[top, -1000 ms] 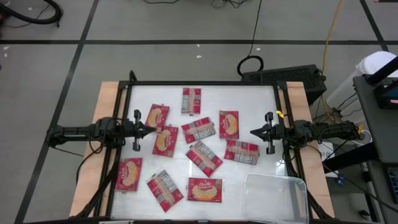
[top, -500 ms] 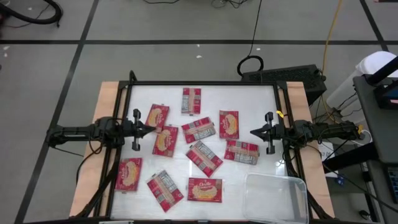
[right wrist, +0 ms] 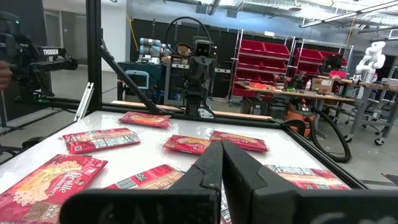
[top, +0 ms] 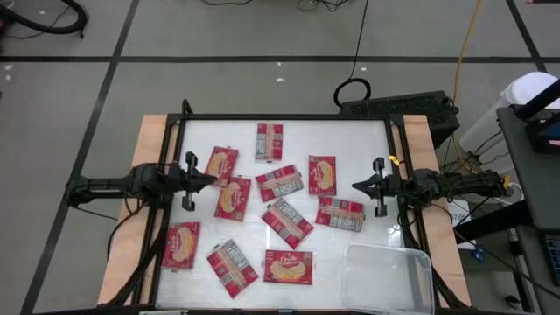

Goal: Sort popcorn bags into baskets
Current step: Put the red popcorn pack into the transparent bin

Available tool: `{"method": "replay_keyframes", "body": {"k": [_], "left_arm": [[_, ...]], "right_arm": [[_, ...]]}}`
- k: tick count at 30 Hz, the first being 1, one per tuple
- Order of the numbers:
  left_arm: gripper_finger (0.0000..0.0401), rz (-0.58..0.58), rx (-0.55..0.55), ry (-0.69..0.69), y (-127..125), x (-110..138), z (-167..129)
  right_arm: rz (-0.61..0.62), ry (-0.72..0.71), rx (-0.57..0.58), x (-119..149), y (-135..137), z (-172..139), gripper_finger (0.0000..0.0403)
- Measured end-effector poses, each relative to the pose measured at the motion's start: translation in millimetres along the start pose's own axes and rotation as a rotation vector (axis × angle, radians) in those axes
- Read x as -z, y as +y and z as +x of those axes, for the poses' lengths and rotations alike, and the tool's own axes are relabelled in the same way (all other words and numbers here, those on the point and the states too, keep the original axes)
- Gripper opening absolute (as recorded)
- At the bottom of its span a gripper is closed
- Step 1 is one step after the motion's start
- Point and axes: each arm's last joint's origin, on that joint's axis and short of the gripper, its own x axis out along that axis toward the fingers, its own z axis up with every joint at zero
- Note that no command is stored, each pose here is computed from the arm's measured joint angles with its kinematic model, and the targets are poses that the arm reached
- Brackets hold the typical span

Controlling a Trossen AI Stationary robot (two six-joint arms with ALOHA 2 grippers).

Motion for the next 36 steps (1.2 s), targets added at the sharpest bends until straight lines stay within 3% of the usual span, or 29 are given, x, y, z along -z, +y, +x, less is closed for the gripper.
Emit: {"method": "replay_keyframes", "body": {"k": [5, 11, 16, 22, 30, 36], "left_arm": [[0.0006, -0.096, 0.018, -0.042, 0, -27, -2], [0.0006, -0.089, 0.054, -0.162, 0, -85, -15], [0.0006, -0.067, 0.021, -0.228, 1, -134, -33], [0.0006, -0.075, 0.012, -0.256, 2, -183, -41], [0.0006, -0.042, -0.024, -0.1, 4, -241, -23], [0.0006, -0.036, -0.027, 0.176, 4, -261, 1]], "right_arm": [[0.019, 0.0, 0.0, 0, 0, 0, 0.0], [0.076, 0.002, 0.0, 0, 0, 0, 0.0], [0.079, 0.003, 0.0, 0, 0, 0, 0.0], [0.118, 0.007, -0.001, 1, 0, 0, 0.0], [0.232, 0.055, 0.0, 5, 1, 2, 0.0], [0.265, 0.098, 0.002, 8, 2, 5, 0.0]]}}
